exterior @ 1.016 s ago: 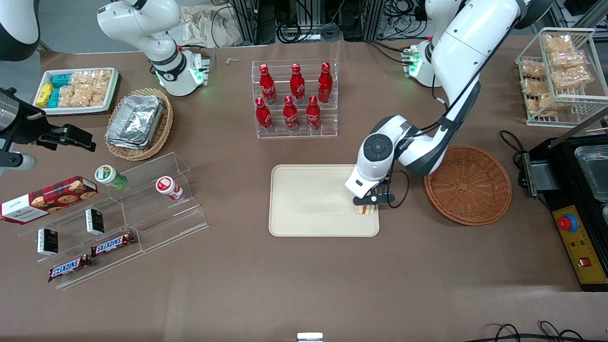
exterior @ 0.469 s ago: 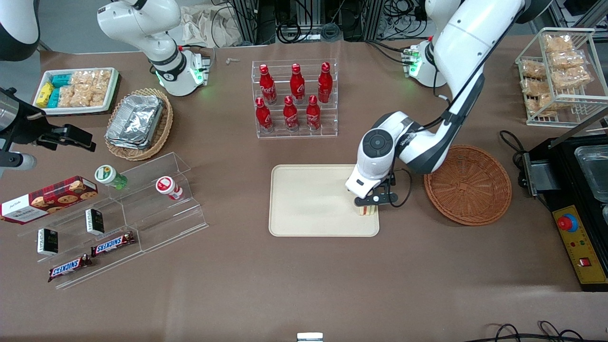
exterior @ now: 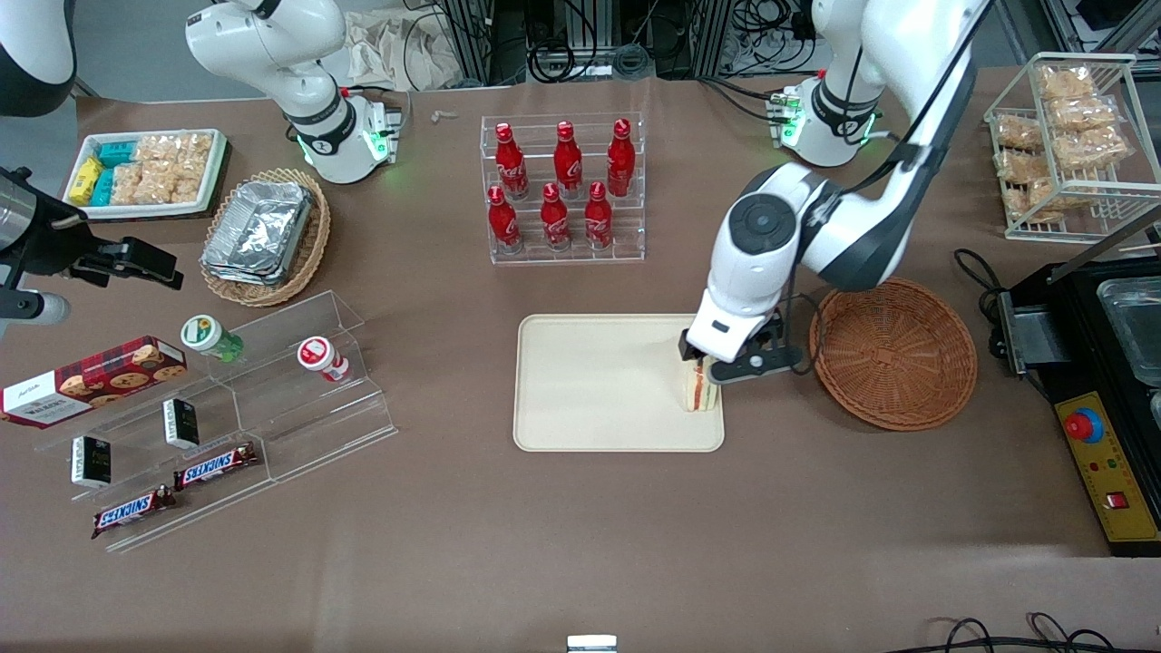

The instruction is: Place sandwich from basket to tray

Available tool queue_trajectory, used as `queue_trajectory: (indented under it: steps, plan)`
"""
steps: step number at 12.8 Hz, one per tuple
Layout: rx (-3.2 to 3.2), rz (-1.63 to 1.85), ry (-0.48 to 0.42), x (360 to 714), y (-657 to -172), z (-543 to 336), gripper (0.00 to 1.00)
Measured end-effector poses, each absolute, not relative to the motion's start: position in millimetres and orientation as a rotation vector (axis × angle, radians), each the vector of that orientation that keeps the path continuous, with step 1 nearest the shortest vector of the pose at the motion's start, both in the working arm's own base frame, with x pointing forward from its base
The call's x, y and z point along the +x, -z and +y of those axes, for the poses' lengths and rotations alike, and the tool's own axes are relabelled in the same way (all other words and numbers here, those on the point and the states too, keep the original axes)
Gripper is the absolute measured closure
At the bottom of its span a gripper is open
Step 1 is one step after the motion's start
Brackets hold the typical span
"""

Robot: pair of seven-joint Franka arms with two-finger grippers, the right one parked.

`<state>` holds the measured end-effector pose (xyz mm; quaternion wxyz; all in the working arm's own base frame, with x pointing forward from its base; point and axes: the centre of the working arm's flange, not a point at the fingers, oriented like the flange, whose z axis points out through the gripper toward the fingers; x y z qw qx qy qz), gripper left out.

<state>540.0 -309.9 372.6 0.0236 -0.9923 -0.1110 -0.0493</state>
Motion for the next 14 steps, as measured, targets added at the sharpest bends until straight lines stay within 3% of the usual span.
queue_trajectory:
  steps: [3,8,14]
  plan:
    - [-3.068,-0.368,0.076,536,-416,-306,0.0]
    - [-3.098,-0.287,-0.091,564,-495,-236,0.0]
    - [-3.123,-0.133,-0.128,562,-555,-118,0.0]
